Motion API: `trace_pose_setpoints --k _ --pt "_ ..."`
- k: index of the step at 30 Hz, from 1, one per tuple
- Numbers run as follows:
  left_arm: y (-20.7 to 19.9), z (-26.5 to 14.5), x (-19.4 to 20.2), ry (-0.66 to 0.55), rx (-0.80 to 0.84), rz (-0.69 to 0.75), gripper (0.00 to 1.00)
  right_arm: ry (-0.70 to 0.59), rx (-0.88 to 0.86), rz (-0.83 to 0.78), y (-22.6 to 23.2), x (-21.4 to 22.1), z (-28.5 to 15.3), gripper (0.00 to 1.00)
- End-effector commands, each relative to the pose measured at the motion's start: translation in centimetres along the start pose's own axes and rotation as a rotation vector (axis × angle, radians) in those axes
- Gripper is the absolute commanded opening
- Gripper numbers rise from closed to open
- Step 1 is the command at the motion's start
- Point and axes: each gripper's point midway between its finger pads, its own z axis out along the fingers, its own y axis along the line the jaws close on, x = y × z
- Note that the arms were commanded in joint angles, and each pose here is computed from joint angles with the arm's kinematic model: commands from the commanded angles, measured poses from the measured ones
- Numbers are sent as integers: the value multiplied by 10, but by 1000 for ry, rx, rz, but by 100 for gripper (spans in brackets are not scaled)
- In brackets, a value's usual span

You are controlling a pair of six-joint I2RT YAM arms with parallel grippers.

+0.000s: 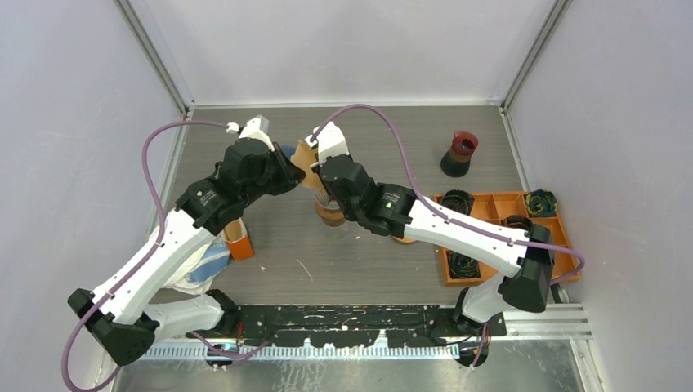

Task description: Place the coffee filter in the dripper

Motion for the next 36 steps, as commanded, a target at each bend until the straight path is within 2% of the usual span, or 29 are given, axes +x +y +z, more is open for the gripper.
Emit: trace_pose_setpoints --k 1,8,14,19,25,36 --pt "-8 -11 -7 15 12 36 0 -42 7 119 -14 -31 -22 6" --pt "-12 -19 5 115 24 90 0 -7 -21 126 -16 -28 -31 16" --pt "-15 -26 15 199 35 131 0 8 -64 127 -14 -28 -35 20" --pt "-14 -31 16 215 36 159 0 30 -97 126 -14 -26 -37 18" --pt "-12 -29 18 253 13 198 0 59 -109 141 -24 -21 -38 10" --pt "-14 -16 23 281 17 210 0 111 -141 177 -35 -4 -30 9"
